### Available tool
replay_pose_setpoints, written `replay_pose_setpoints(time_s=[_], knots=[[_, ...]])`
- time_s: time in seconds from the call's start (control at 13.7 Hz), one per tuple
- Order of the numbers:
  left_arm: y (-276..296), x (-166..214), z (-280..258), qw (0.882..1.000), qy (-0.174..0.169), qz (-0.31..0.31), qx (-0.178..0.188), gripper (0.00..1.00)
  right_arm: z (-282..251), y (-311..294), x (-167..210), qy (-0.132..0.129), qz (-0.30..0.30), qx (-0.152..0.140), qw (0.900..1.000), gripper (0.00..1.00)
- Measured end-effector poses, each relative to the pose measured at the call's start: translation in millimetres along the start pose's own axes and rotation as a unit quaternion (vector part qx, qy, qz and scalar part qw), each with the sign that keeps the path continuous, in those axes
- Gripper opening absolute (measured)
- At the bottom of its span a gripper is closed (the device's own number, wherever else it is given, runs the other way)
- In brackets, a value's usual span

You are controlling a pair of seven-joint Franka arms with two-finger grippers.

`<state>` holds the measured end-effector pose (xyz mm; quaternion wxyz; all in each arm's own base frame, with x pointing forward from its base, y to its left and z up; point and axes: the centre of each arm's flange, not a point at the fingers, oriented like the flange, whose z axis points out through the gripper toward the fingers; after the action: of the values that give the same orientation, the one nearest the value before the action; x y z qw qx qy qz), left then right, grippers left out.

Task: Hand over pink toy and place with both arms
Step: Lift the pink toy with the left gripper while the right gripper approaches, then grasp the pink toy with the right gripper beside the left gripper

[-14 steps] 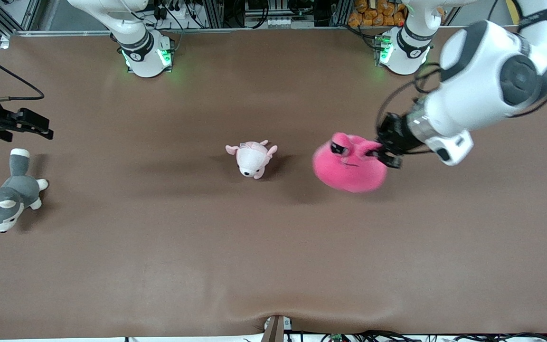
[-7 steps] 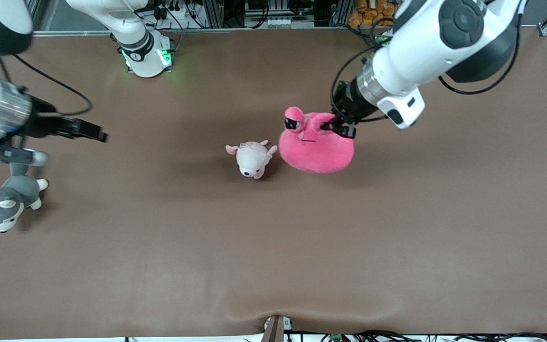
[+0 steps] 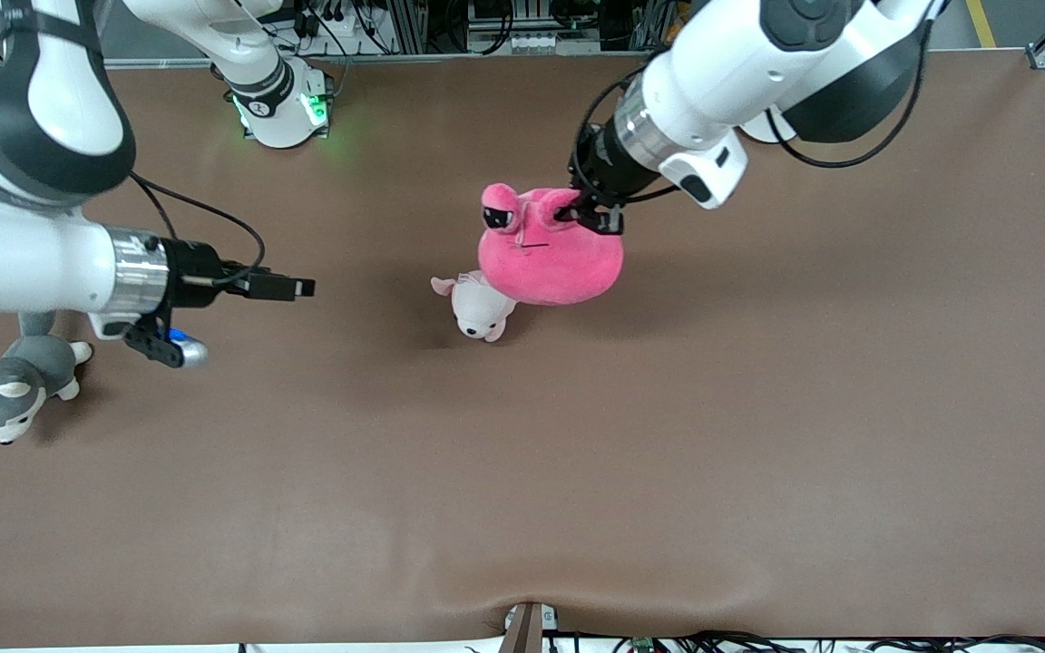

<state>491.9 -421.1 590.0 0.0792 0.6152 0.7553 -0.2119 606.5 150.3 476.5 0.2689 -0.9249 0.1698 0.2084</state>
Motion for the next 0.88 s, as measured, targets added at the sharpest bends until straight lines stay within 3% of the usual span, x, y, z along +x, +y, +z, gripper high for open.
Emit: replay_pose_setpoints(time_s=[0.15, 0.37, 0.59, 0.88], knots=[[-5, -12, 11, 1.0, -0.019, -0.014, 0.008, 0.11, 25, -11, 13, -0.018, 0.022, 0.03, 0.999, 1.0], [-10, -23, 25, 0.999, -0.029, -0.017, 0.018, 0.11, 50, -34, 8, -0.051, 0.067, 0.048, 0.995, 1.0], [-19, -34, 35, 0.999, -0.041, -0.012, 0.024, 0.11, 47, -54, -9, -0.117, 0.09, 0.106, 0.983, 1.0], [-12, -39, 52, 0.997, -0.063, -0.024, 0.039, 0.11, 61, -45, -26, -0.209, 0.115, 0.072, 0.968, 1.0]])
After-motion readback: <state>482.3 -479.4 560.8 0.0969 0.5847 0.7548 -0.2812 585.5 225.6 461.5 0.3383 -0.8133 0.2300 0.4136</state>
